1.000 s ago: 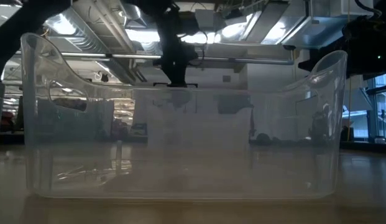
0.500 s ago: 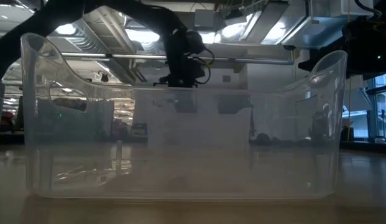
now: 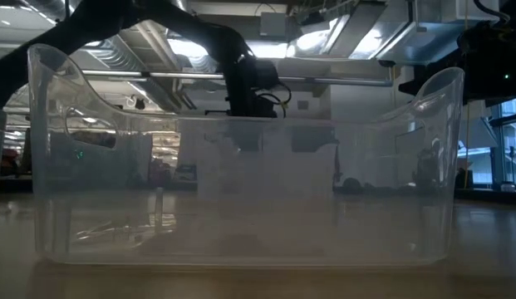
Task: Sort spices by type
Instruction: Put the top left black seasoning can into the white bin, then put the top right small brown seasoning bottle into the top transparent bin
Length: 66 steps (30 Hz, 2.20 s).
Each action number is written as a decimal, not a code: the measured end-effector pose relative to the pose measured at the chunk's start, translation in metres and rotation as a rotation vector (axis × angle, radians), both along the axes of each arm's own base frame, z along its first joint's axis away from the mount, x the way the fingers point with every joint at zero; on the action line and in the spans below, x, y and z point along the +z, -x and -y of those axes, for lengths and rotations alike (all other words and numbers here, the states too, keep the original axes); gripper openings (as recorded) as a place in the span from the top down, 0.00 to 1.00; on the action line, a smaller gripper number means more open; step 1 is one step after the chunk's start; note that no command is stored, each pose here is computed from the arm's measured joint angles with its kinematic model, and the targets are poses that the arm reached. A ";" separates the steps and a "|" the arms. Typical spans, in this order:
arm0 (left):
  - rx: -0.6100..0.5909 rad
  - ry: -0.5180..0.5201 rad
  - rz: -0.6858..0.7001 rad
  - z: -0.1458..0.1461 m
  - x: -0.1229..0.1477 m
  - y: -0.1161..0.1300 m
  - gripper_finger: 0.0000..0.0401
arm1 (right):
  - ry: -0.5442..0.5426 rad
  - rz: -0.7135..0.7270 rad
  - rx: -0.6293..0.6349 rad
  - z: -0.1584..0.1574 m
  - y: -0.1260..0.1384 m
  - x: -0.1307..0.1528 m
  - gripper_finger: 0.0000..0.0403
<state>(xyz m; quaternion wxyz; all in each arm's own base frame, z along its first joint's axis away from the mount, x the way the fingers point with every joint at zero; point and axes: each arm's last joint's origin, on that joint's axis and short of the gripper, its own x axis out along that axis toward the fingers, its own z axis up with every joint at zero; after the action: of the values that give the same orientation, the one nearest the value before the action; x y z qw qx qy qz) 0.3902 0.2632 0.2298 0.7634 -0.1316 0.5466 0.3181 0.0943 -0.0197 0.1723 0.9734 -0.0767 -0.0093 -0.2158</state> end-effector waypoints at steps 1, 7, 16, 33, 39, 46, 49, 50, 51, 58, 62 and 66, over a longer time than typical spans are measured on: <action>-0.003 0.004 -0.007 0.000 -0.003 -0.001 0.68 | 0.000 -0.001 0.000 0.000 0.000 0.000 0.97; -0.022 0.009 -0.027 -0.002 -0.012 -0.003 0.68 | -0.001 -0.002 0.000 0.000 0.000 0.000 0.97; -0.021 0.014 -0.037 -0.004 -0.013 -0.001 0.65 | -0.001 -0.003 0.000 0.000 0.000 0.000 0.97; -0.029 -0.024 0.009 0.004 0.020 0.007 0.49 | -0.001 -0.003 0.000 0.000 0.000 0.000 0.97; -0.073 -0.055 0.054 0.035 0.062 0.012 0.49 | -0.001 -0.002 0.000 0.000 0.000 0.000 0.97; -0.154 -0.063 0.025 0.093 0.091 0.011 0.49 | 0.000 0.000 0.017 0.000 0.000 0.000 0.97; -0.183 -0.081 0.001 0.122 0.099 0.010 0.49 | 0.002 0.011 0.023 -0.001 0.000 0.001 0.97; -0.194 -0.081 -0.003 0.131 0.102 0.010 0.49 | 0.003 0.016 0.025 -0.001 0.000 0.001 0.97; -0.206 -0.083 -0.004 0.141 0.105 0.010 0.49 | 0.003 0.020 0.025 -0.001 0.000 0.002 0.97; -0.230 -0.072 -0.046 0.212 0.119 0.025 0.49 | -0.001 0.071 0.070 -0.002 0.000 0.006 0.97; -0.171 -0.083 -0.068 0.250 0.130 0.046 0.49 | -0.015 0.082 0.072 -0.002 0.000 0.006 0.97; -0.126 -0.091 -0.052 0.287 0.136 0.068 0.49 | -0.047 0.095 0.094 -0.002 0.000 0.006 0.97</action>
<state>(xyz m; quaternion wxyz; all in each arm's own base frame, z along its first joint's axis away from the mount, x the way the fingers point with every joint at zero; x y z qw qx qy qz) 0.3226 -0.0234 0.3653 0.7725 -0.0538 0.5584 0.2975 0.0947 -0.0173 0.1788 0.9824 -0.0428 -0.0542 -0.1736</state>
